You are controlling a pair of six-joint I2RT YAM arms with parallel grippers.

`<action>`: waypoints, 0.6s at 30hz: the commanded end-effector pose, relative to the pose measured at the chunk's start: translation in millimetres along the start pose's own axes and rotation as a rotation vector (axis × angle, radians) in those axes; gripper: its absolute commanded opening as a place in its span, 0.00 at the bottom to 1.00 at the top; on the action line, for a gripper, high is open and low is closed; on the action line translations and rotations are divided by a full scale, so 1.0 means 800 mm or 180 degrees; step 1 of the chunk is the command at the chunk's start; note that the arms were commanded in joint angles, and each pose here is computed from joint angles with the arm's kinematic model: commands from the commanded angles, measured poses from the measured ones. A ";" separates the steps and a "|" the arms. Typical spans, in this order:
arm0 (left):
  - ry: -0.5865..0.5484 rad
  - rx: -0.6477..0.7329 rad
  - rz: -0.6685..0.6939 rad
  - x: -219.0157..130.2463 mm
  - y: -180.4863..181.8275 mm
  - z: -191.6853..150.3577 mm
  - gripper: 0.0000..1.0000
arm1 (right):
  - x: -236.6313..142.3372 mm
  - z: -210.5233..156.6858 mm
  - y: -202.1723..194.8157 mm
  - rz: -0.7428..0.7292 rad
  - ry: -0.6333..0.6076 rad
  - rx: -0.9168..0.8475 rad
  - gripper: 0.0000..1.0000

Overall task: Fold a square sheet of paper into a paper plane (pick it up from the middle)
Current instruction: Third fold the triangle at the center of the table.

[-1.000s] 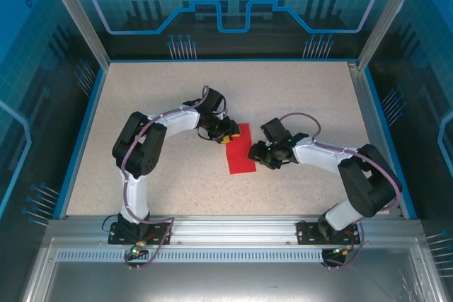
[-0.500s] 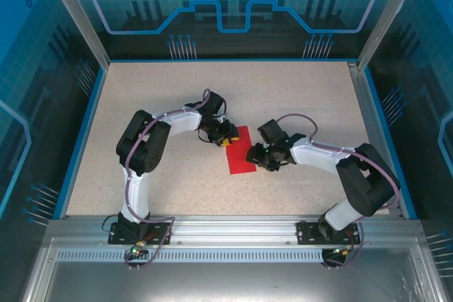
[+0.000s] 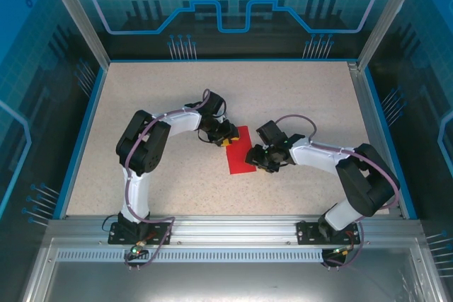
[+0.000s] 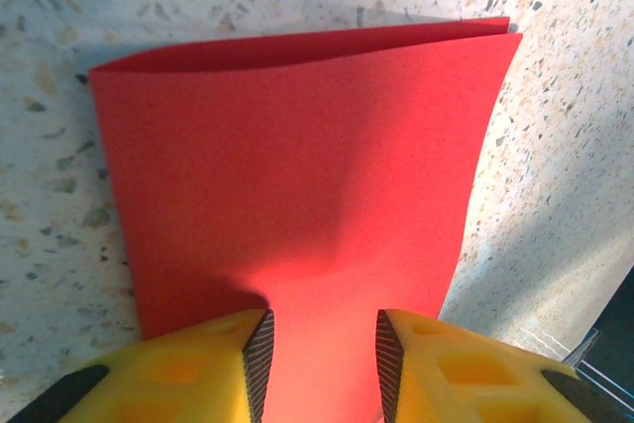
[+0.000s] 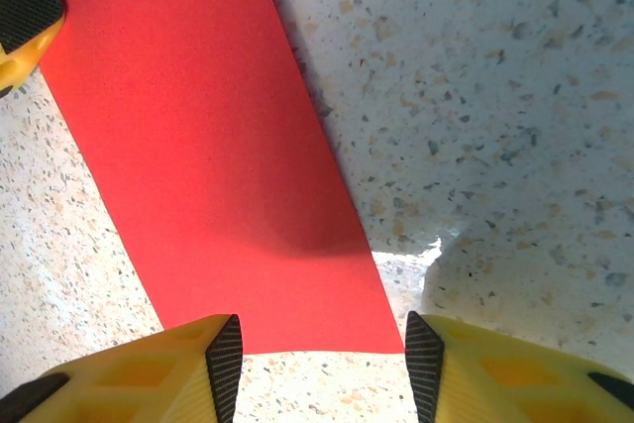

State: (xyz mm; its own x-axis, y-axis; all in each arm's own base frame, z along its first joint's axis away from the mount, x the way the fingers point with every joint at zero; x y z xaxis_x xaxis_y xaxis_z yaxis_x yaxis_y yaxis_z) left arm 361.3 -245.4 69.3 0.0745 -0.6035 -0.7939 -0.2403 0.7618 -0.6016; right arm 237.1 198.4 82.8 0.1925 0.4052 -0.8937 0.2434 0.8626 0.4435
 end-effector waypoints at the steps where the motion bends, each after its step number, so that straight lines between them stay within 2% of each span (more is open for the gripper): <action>1: 0.0181 -0.0066 0.0171 0.009 0.022 -0.018 0.37 | 0.010 -0.011 -0.004 -0.0073 0.0133 0.0017 0.51; 10: 0.0177 -0.0063 0.0164 0.008 0.021 -0.018 0.37 | 0.019 -0.013 0.003 -0.0007 0.0197 -0.0017 0.49; 18: 0.0179 -0.0073 0.0168 0.008 0.023 -0.018 0.37 | 0.000 -0.010 0.006 -0.0083 0.0044 -0.0066 0.48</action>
State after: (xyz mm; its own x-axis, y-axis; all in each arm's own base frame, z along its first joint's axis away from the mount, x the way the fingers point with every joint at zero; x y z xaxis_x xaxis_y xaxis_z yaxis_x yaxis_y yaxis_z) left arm 360.9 -245.2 68.9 0.0756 -0.6045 -0.7930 -0.2393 0.7611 -0.6029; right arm 234.1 200.7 74.7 0.1692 0.3892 -0.9055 0.2459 0.8730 0.4212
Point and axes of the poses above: each hand's point on the last joint's axis, 136 mm out from that joint toward the fingers, its own x axis out along the fingers, its own y axis along the line the jaws close on, z = x × y, the point moved 6 cm from there along -x, back along the fingers
